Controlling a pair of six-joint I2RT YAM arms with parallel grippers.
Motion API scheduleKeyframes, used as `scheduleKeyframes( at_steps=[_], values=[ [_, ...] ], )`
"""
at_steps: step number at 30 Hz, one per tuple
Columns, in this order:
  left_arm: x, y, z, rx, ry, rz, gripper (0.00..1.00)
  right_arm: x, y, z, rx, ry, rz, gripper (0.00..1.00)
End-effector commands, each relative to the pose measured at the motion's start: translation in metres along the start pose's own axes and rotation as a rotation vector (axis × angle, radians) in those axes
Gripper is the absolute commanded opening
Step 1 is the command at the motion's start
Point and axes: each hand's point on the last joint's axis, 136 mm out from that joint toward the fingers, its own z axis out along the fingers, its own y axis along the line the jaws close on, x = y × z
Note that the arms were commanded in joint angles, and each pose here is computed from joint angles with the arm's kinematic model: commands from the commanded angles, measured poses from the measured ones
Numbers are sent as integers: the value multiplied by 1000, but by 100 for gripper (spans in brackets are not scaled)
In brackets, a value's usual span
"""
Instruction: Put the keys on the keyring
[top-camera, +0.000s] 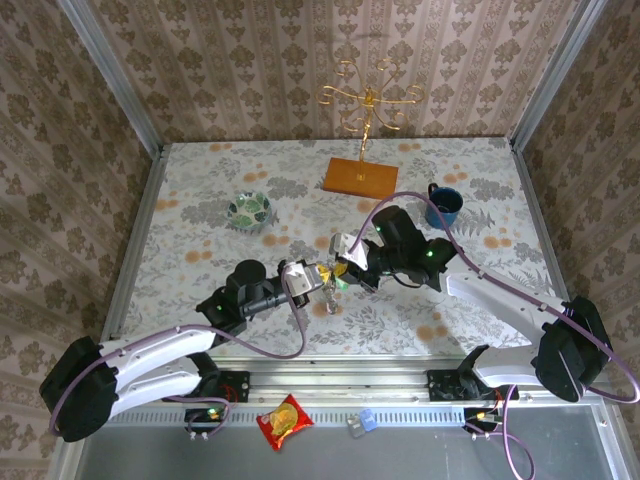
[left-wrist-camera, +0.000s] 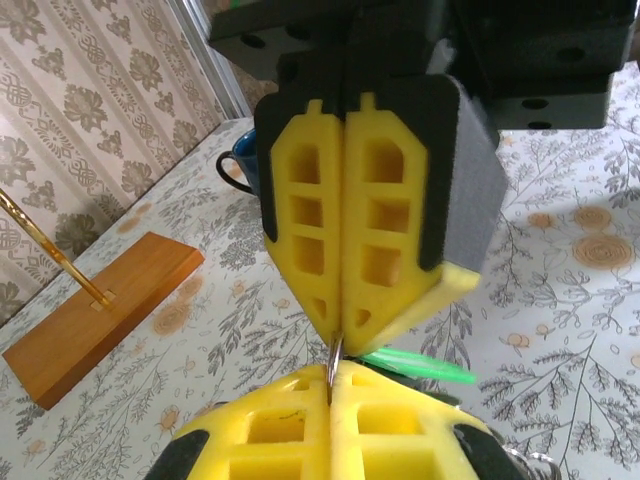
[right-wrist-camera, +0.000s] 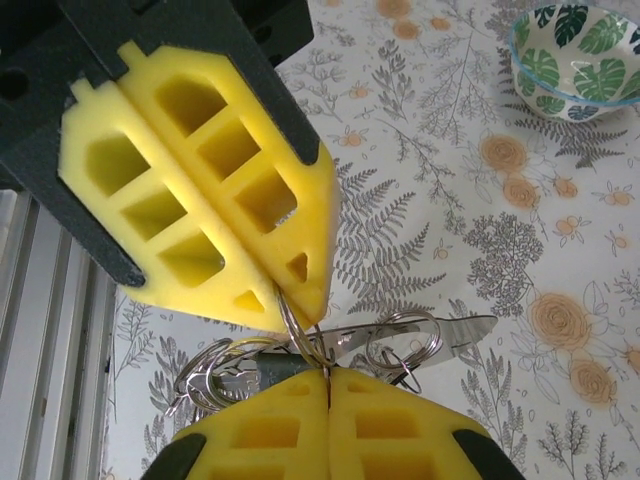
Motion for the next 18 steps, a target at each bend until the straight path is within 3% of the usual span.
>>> scheduleKeyframes(
  at_steps=[1,7,18],
  values=[
    [-22,9,-3,-46,-95,-28,0,-14,2,-11,11,-94,-9,22],
    [-23,5,-3,1,-113,-75,0,-31,0,-32,44,-253,-53,25],
    [-27,-1,0,59,-147,-103,0,-28,-1,-20,-1,-235,-56,29]
  ],
)
